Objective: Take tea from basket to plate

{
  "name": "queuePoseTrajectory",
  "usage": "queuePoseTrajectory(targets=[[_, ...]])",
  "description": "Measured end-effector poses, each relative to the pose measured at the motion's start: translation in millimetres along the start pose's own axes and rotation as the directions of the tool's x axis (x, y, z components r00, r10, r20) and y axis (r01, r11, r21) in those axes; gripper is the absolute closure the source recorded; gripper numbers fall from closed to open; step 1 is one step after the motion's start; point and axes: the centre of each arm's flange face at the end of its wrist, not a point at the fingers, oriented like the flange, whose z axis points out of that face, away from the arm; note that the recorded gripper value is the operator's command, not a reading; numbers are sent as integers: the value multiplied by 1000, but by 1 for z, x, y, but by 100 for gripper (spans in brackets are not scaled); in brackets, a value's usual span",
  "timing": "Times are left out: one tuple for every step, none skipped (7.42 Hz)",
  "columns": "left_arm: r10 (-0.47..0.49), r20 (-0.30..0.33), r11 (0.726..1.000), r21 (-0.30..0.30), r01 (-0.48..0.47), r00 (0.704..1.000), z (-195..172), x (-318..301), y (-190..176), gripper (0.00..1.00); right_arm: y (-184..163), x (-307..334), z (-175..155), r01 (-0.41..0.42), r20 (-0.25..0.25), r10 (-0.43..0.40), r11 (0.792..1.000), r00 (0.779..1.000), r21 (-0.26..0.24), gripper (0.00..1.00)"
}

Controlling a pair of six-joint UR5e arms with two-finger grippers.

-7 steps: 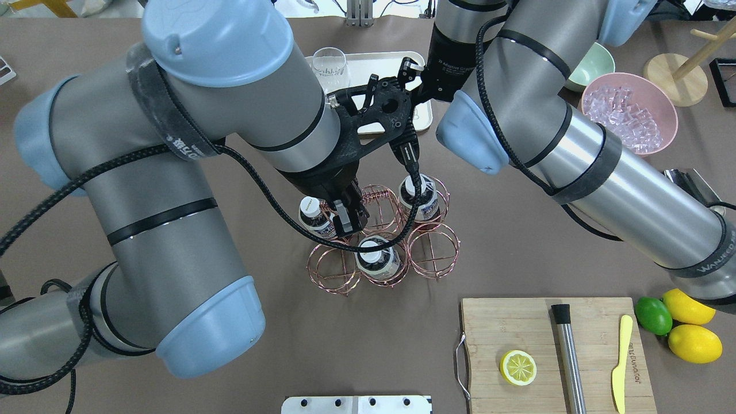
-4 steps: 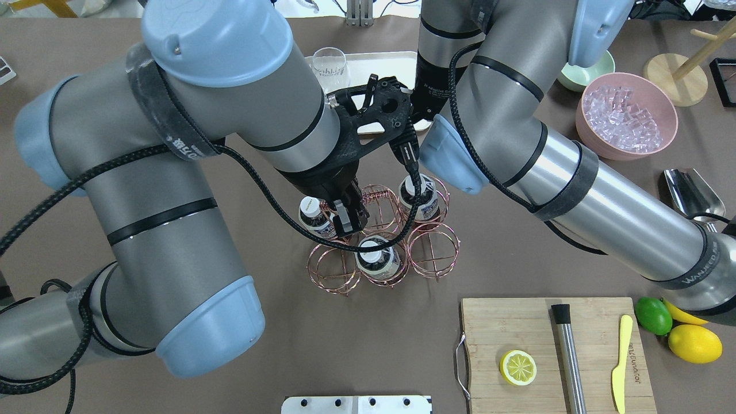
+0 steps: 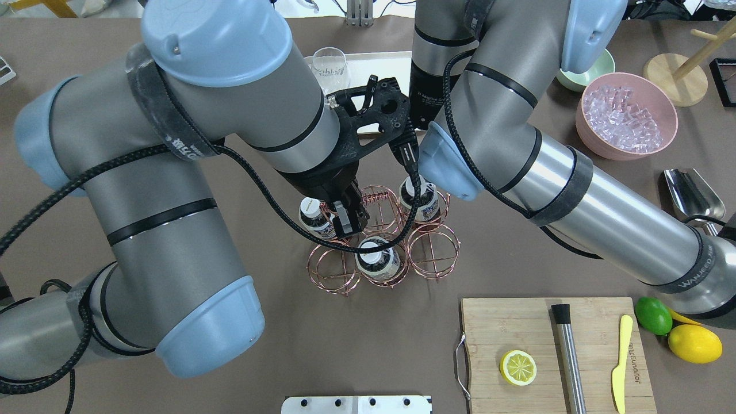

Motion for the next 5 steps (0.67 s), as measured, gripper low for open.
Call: queuePoseTrajectory(targets=[[0,-1,1000,0,0,1000,0,0,0,100,7,-4,4,-6,3,6,1000,1000,-25,0],[0,-1,1000,-1,0,1000,0,0,0,100,15,-8,11,-18,0,18,999,1000,-44,0],[-1,-1,1000,-1,1,1000,1,0,1,100,20,-10,15,-24,-2,24,998,1000,-53,1],[-1,-2,1000,-1,1,1000,1,0,1,100,22,-12,17,-27,-4,27,998,1000,-58,8],[-1,-2,1000,-2,1,1000,1,0,1,100,22,-11,19,-29,-5,29,998,1000,-60,20]])
